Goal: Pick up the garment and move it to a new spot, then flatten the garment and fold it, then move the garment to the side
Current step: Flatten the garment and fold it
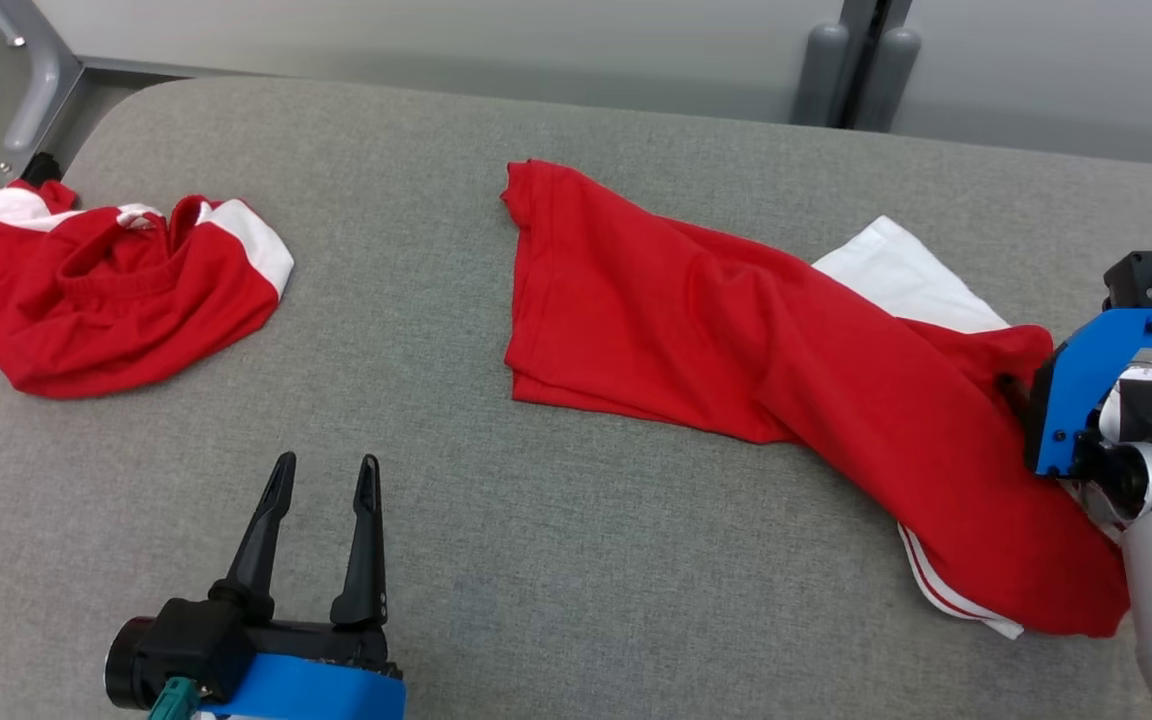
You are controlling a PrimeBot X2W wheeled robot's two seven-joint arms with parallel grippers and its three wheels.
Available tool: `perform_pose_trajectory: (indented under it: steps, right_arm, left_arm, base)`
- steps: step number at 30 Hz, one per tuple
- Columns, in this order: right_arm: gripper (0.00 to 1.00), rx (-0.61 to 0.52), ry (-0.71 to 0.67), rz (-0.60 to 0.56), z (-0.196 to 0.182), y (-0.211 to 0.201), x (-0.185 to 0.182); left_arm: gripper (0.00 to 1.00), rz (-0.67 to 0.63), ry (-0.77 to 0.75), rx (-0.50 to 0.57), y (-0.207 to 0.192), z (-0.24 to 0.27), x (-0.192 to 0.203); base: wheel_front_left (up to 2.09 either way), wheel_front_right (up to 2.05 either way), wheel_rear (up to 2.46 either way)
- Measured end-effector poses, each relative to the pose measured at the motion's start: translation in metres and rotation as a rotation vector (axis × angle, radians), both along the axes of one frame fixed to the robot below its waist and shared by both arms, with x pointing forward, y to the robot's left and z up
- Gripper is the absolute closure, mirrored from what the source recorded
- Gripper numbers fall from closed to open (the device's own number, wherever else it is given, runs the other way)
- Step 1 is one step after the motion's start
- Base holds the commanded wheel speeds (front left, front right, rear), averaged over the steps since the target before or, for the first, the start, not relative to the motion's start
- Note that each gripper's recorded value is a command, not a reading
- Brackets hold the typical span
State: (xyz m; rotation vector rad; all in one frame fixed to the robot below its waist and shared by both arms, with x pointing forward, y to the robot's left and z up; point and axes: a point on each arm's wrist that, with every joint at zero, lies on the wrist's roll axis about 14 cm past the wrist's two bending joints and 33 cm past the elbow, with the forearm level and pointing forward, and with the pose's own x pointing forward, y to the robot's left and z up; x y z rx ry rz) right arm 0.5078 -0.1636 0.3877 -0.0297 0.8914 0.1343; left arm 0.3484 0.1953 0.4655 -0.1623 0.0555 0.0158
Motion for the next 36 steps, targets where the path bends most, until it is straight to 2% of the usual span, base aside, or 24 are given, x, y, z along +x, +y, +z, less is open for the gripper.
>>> perform_pose_trajectory:
  steps: [6,7,8,11,13,14,15,16,17,23,28,32,36]
  right_arm:
    - [0.00,0.003,0.065,0.024,-0.024,0.009,-0.002]
    - [0.55,0.012,0.072,0.020,-0.026,0.009,0.000]
    - [1.00,0.013,0.069,0.019,-0.026,0.009,0.001]
    - [1.00,0.006,0.048,0.022,-0.024,0.007,0.005]
    - [1.00,0.007,0.000,0.027,-0.015,0.009,0.012]
    - [1.00,0.009,-0.070,0.046,0.001,0.015,0.020]
    - [1.00,0.009,-0.070,0.046,0.001,0.015,0.020]
    - [1.00,0.018,-0.159,0.078,0.026,0.026,0.031]
    - [1.00,0.018,-0.159,0.078,0.026,0.026,0.031]
    - [1.00,0.051,-0.429,0.212,0.123,0.065,0.039]
    - [1.00,0.053,-0.619,0.335,0.201,0.093,0.014]
    - [1.00,0.064,-0.723,0.420,0.241,0.110,-0.026]
    - [1.00,0.085,-0.810,0.464,0.270,0.120,-0.050]
  left_arm:
    - [0.00,0.018,0.009,0.000,0.004,-0.003,0.002]
    - [0.00,0.022,0.012,-0.002,0.005,-0.004,0.002]
    - [0.00,0.021,0.011,-0.002,0.005,-0.003,0.004]
    - [0.00,0.018,0.003,0.001,0.004,-0.002,0.007]
    - [0.00,0.017,-0.006,-0.001,0.003,0.001,0.010]
    - [0.00,0.015,-0.012,-0.001,0.002,0.002,0.010]
    - [0.00,0.015,-0.012,-0.001,0.002,0.002,0.010]
    - [0.00,0.012,-0.019,0.002,0.002,0.004,0.010]
    - [0.00,0.012,-0.019,0.002,0.002,0.004,0.010]
    - [0.00,-0.002,-0.041,-0.003,-0.002,0.011,0.005]
    - [0.00,-0.025,-0.063,-0.011,-0.009,0.017,0.001]
    - [0.00,-0.045,-0.084,-0.016,-0.015,0.023,-0.001]
    - [0.00,-0.050,-0.087,-0.017,-0.017,0.024,-0.003]
  base:
    - [0.00,0.00,0.00]
    - [0.00,0.00,0.00]
    - [0.00,0.00,0.00]
    - [0.00,0.00,0.00]
    - [0.00,0.00,0.00]
    - [0.00,0.00,0.00]
    - [0.00,0.00,0.00]
    - [0.00,0.00,0.00]
    - [0.00,0.00,0.00]
    - [0.00,0.00,0.00]
    - [0.00,0.00,0.00]
    - [0.00,0.00,0.00]
    - [0.00,0.00,0.00]
